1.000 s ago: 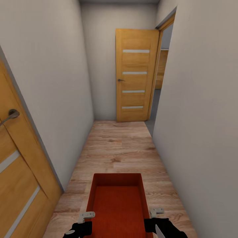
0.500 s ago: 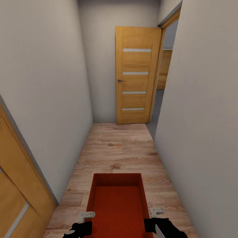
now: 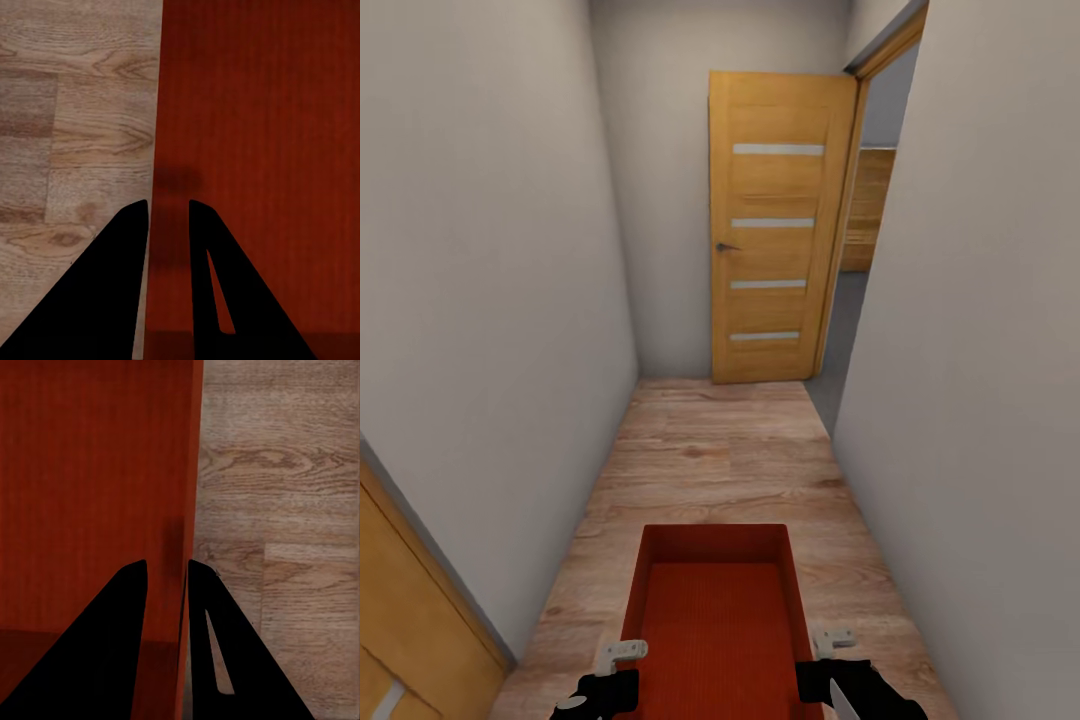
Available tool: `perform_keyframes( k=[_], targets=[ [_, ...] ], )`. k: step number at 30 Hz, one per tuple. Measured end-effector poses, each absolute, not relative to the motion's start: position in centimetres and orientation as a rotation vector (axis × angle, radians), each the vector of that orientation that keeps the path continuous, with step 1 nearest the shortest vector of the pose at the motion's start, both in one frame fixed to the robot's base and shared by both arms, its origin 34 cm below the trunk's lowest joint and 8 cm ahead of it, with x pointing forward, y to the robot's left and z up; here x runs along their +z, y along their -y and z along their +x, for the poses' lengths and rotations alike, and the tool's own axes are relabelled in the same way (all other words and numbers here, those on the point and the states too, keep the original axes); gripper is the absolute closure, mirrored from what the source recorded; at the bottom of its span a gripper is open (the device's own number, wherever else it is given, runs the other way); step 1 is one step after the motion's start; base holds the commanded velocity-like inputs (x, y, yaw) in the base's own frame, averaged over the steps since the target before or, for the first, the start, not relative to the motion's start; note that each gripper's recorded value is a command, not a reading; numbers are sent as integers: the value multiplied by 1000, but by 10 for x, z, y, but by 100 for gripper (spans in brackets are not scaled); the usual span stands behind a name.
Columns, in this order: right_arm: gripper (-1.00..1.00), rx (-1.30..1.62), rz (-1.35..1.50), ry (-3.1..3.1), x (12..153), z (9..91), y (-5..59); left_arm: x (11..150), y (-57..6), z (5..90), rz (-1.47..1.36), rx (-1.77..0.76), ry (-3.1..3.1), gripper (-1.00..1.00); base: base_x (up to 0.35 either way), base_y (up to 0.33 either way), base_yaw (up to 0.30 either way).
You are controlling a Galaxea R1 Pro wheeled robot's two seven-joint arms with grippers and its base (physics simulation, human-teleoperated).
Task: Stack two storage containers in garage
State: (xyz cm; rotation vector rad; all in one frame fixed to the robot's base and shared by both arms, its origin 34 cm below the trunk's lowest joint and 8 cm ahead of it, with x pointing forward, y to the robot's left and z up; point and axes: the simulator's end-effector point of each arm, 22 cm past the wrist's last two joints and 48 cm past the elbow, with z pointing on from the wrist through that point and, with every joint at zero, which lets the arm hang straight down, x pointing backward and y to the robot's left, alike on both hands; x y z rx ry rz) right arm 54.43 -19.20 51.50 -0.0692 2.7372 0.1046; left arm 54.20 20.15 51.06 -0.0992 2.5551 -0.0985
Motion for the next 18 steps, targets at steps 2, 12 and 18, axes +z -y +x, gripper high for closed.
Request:
perform_keyframes(
  k=[2, 12, 18],
  targets=[
    [100, 105, -69, -2737, 515, 544, 192, 511, -201, 542, -99, -99, -2555, 100, 342, 0, 0],
    [100, 105, -68, -2737, 515, 544, 192, 511, -201, 542, -99, -98, -2555, 100, 342, 0, 0],
    [100, 105, -68, -2738, 515, 544, 192, 510, -201, 542, -99, -98, -2556, 100, 342, 0, 0]
  ],
)
